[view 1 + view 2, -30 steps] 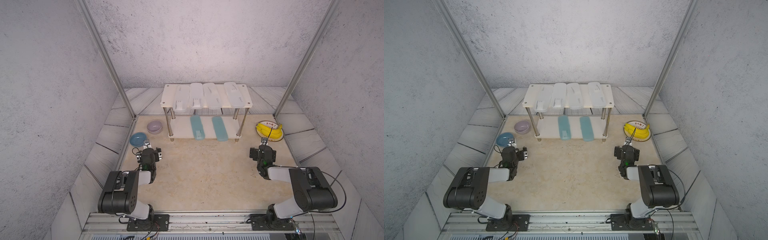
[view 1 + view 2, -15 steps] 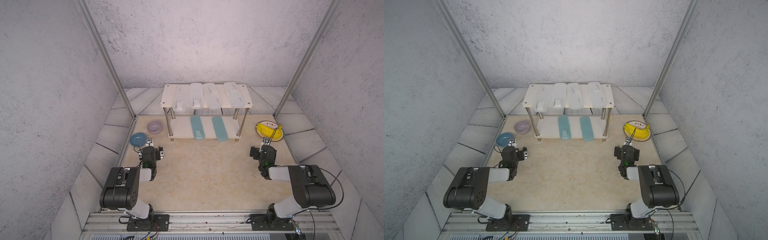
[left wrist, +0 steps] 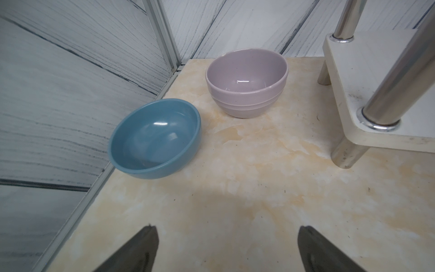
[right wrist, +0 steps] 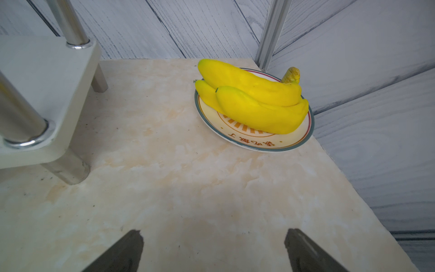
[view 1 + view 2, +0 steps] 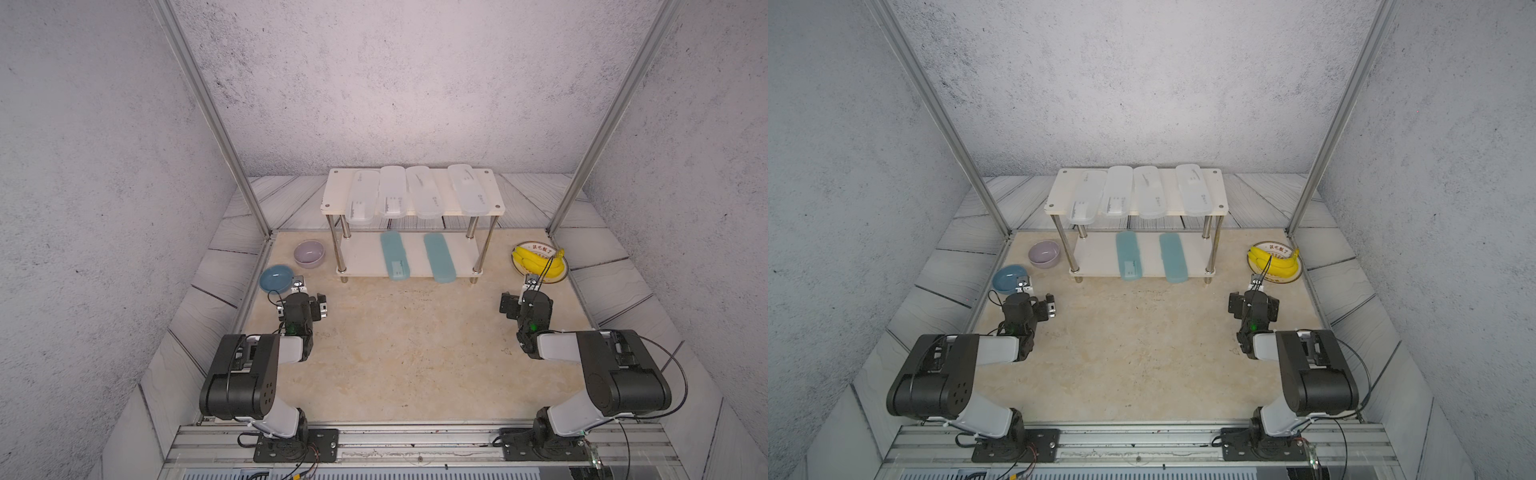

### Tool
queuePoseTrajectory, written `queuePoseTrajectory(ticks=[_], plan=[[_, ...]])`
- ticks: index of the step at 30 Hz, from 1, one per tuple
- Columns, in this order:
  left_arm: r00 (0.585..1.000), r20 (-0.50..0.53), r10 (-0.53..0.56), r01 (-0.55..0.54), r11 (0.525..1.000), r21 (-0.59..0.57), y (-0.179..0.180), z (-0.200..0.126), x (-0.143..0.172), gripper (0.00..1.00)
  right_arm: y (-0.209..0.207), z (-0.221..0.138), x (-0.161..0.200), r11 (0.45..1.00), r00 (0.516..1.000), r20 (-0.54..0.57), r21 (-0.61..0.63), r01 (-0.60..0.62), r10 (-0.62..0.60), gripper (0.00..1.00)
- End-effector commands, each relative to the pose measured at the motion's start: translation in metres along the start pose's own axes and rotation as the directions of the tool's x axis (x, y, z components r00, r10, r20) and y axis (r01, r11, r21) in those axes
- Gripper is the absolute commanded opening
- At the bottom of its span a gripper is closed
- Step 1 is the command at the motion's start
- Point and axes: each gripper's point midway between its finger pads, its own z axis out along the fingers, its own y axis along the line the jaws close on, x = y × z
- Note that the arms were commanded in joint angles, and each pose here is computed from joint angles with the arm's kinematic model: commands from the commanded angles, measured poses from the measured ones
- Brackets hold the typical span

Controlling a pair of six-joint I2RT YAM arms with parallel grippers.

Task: Place the pencil cases on the shelf according to color
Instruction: Reset both arms

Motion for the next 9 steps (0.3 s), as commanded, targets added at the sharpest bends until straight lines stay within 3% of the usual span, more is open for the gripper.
queuePoseTrajectory(ticks=[1, 9], plan=[[1.000, 0.025, -0.005, 0.005, 1.000, 0.006, -0.0004, 0.0019, -0.0129, 0.99, 0.0012, -0.0012, -0.0119, 1.000, 0.999, 0.032, -0.009, -0.021, 0.021, 1.00], [1.000, 0.022, -0.016, 0.015, 1.000, 0.021, 0.0003, 0.0019, -0.0126, 0.99, 0.0009, -0.0012, -0.0123, 1.000, 0.999, 0.033, -0.009, -0.022, 0.023, 1.00]])
